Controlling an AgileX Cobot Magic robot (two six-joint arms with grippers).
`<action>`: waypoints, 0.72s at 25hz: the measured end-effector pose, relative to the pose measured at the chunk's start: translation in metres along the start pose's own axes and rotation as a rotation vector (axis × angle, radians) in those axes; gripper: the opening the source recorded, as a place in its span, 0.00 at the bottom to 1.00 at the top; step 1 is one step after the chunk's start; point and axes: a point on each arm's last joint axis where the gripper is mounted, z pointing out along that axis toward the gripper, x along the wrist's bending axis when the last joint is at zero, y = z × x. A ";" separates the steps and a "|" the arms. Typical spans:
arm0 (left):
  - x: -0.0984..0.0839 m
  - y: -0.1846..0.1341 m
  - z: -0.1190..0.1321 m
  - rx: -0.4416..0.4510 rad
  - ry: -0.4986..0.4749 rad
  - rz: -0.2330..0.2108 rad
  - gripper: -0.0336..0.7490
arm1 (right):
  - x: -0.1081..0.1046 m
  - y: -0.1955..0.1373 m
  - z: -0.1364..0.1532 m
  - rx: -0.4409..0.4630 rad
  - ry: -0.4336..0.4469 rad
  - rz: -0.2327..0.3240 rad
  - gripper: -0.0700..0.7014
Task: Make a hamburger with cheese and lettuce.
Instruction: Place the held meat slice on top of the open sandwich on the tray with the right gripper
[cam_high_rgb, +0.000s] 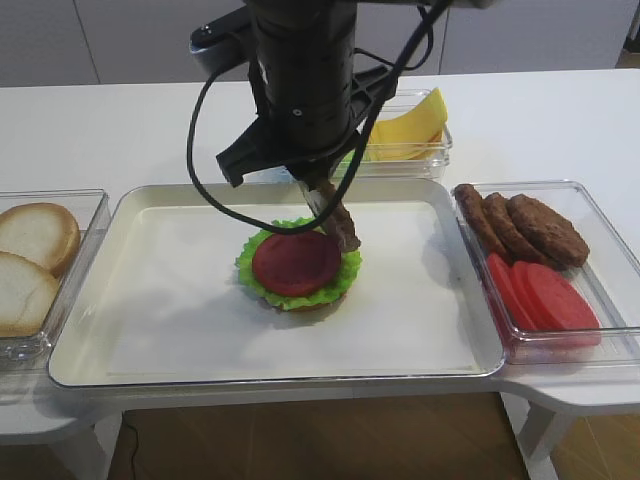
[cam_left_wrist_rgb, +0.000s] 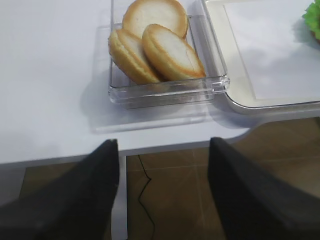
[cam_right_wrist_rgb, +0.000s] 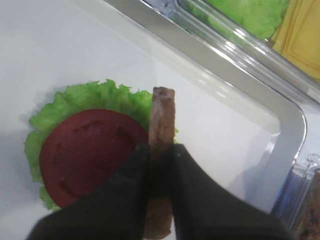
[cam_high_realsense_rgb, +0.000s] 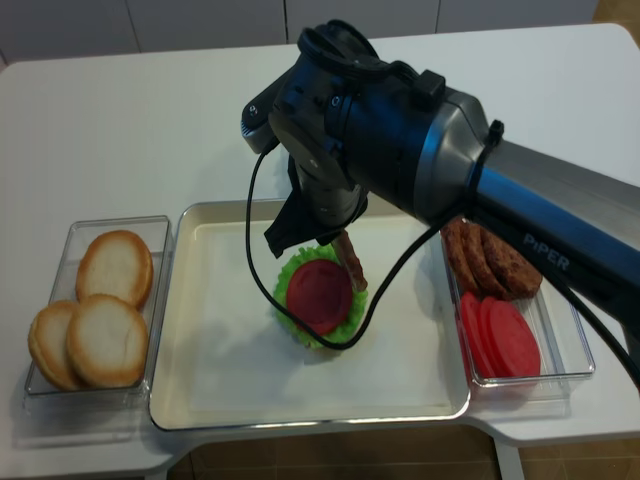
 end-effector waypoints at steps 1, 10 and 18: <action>0.000 0.000 0.000 0.000 0.000 0.000 0.58 | 0.000 0.000 0.000 0.000 0.000 0.000 0.21; 0.000 0.000 0.000 0.000 0.000 0.000 0.58 | 0.001 0.000 0.000 -0.004 0.006 0.002 0.21; 0.000 0.000 0.000 0.000 0.000 0.000 0.58 | 0.002 0.000 0.000 -0.001 0.027 0.014 0.21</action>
